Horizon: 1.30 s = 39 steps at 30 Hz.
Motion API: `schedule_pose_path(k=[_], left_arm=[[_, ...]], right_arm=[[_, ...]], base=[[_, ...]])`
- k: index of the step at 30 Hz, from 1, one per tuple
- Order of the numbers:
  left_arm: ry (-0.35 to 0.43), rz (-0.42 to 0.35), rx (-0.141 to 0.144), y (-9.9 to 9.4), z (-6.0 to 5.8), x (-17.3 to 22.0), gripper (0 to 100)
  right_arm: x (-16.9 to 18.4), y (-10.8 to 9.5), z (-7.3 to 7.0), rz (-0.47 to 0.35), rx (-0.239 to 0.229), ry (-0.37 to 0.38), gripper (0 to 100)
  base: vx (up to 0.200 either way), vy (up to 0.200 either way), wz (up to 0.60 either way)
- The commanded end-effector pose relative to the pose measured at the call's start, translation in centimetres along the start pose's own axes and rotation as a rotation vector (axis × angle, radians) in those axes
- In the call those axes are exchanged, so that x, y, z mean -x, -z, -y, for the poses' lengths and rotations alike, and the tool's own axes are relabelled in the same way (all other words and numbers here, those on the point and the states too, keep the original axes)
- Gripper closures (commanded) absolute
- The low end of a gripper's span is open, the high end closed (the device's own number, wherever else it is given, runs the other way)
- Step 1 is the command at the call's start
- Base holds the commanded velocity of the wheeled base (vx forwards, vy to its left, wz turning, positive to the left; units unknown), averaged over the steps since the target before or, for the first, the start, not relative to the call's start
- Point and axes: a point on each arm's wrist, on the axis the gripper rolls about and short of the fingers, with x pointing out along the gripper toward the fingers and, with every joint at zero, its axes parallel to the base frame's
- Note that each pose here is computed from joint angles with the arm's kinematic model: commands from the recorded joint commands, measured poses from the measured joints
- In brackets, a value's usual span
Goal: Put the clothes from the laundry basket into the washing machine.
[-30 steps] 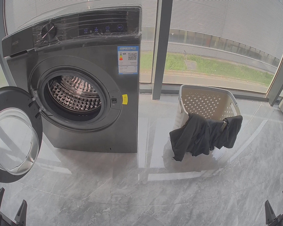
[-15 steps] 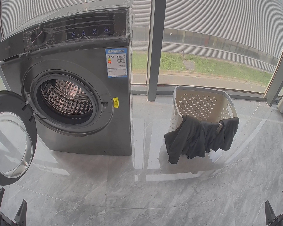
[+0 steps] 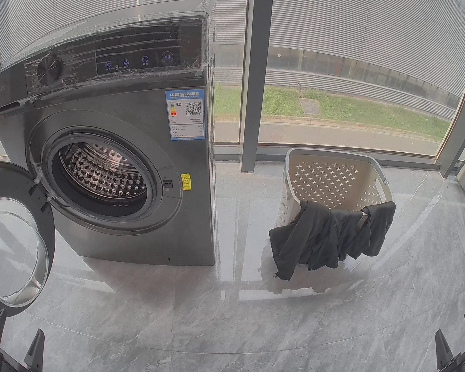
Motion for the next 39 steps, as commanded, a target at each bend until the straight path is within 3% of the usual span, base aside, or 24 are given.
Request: schedule_pose_path(k=[1,22,34,39], left_arm=[[-0.001,-0.002,0.000,0.49,-0.01,0.00,0],[-0.001,0.000,0.000,0.47,-0.01,0.00,0],[-0.001,-0.002,0.002,0.49,-0.01,0.00,0],[-0.001,0.000,0.002,0.47,-0.01,0.00,0]], right_arm=[[-0.01,0.52,0.00,-0.002,0.000,-0.001,0],[-0.01,0.52,0.00,-0.002,0.000,-0.001,0],[-0.01,0.52,0.00,-0.002,0.000,-0.001,0],[-0.01,0.52,0.00,-0.002,0.000,-0.001,0]], base=[[0.000,-0.200,0.00],[0.000,-0.200,0.00],[0.000,0.000,0.00],[0.200,0.000,0.00]])
